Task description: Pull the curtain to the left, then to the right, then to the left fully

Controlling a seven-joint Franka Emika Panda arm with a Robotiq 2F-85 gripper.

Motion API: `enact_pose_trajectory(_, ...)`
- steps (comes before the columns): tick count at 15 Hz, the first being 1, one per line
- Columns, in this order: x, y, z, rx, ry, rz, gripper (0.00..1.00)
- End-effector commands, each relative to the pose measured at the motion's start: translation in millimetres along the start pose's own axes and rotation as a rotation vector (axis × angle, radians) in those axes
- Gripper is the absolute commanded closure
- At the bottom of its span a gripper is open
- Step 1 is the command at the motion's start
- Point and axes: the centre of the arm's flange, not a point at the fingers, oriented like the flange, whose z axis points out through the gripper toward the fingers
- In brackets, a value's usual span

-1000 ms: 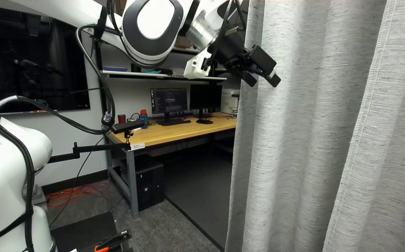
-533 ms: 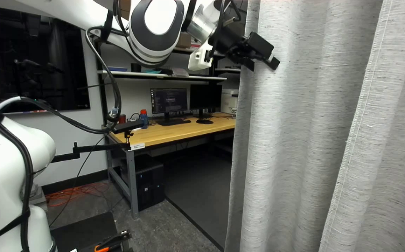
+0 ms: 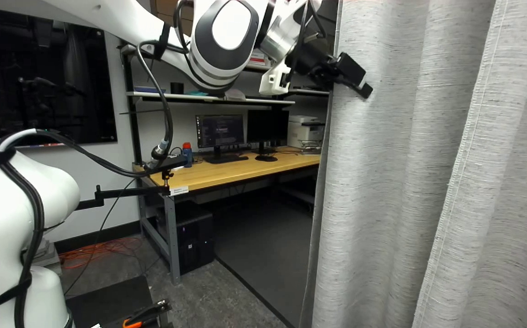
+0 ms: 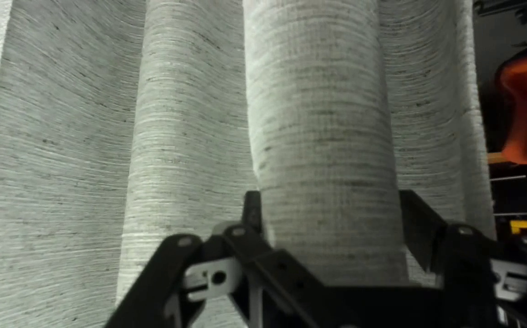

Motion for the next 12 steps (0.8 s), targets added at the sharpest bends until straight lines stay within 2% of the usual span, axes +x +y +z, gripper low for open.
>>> enact_pose_trajectory(1,10,-23,11,0.007,0.024,0.004,0.55)
enact_pose_trajectory(7,8,-75,15,0.061,0.018,-0.032,0.99)
enact_pose_trajectory(12,-8,-142,5,0.127,0.024,-0.110,1.00)
